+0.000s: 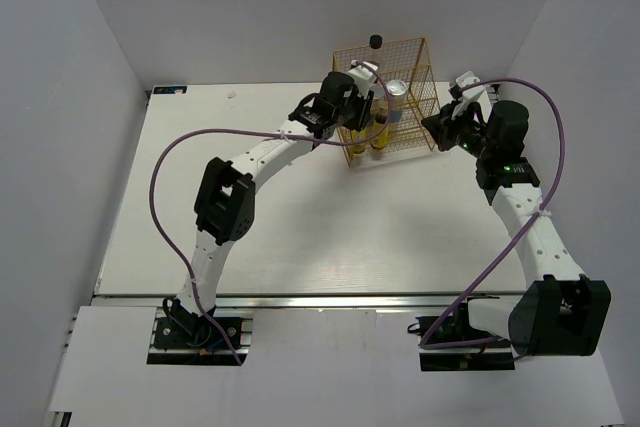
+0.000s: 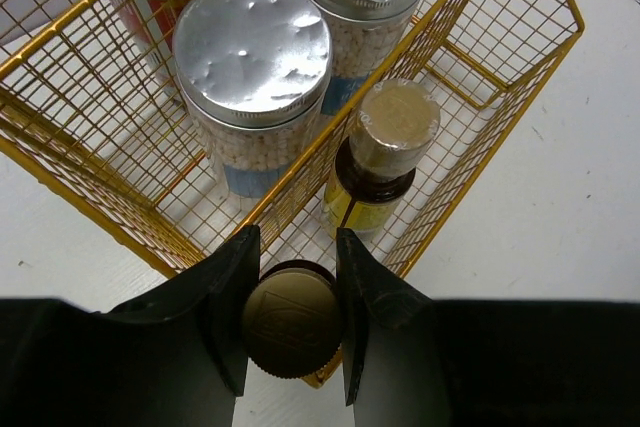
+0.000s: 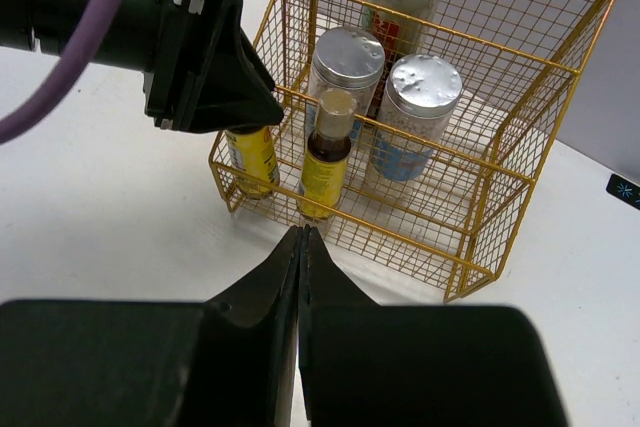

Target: Organize the condiment bottles

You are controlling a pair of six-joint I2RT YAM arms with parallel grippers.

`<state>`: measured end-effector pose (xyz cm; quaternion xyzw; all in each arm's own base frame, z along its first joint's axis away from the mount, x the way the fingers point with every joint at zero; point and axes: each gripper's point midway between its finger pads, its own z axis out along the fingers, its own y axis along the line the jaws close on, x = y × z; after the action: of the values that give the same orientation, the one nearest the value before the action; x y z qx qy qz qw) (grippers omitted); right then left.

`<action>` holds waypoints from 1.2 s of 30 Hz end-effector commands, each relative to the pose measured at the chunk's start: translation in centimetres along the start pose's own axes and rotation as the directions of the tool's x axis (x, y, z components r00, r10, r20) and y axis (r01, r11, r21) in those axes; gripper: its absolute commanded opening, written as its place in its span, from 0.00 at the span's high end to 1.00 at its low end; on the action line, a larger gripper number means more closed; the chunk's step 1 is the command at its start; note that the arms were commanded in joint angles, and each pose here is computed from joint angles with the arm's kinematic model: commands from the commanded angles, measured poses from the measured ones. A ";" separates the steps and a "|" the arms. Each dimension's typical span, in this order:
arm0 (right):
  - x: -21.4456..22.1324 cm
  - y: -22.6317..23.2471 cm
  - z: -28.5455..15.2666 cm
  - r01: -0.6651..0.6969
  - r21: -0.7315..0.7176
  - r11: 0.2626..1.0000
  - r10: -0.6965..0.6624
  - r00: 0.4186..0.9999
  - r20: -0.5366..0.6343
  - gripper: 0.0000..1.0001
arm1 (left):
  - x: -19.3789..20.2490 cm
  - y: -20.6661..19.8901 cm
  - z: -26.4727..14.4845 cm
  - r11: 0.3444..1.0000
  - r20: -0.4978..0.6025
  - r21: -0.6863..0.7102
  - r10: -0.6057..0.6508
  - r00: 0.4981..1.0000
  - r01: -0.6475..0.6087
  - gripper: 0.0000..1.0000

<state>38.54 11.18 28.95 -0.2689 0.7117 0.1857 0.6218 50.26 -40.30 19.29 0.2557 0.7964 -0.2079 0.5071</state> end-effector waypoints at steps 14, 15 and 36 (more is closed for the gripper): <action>-1.2 -0.1 -0.6 0.022 0.013 1.000 -0.022 0.999 0.045 1.00 | -1.5 -0.8 -0.3 1.000 0.087 0.014 -0.004 0.996 0.003 0.65; -1.2 -0.1 -0.6 0.022 0.013 1.000 -0.022 0.999 0.045 1.00 | -1.4 -1.0 -0.2 1.000 0.084 0.017 -0.005 0.996 0.004 0.58; -1.1 0.2 -0.8 0.024 0.005 1.000 -0.024 0.999 0.045 1.00 | -3.6 -1.5 -1.9 1.000 0.136 0.012 -0.006 0.991 0.004 0.25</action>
<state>38.29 11.15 28.37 -0.2677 0.7154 0.1871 0.6177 49.63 -41.45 17.68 0.2551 0.7895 -0.2193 0.5133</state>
